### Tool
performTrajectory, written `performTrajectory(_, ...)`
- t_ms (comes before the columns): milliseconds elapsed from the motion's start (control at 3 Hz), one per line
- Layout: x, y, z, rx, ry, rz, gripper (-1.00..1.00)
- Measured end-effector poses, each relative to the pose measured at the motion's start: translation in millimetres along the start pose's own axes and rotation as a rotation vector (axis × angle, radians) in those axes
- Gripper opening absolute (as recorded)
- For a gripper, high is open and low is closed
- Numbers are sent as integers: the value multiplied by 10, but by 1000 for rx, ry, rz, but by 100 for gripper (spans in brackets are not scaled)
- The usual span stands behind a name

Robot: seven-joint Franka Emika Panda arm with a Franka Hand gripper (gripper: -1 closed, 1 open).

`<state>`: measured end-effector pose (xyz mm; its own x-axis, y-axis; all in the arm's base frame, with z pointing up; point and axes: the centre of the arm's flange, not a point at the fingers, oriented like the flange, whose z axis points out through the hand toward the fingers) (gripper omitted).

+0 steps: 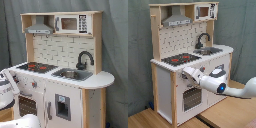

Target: Play with the kitchen

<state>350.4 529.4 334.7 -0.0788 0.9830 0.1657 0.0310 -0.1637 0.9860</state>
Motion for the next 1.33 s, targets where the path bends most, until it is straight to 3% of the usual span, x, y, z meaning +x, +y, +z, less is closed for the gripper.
performTrajectory(1333,30,-3,-9,-6,-16,-481,-100)
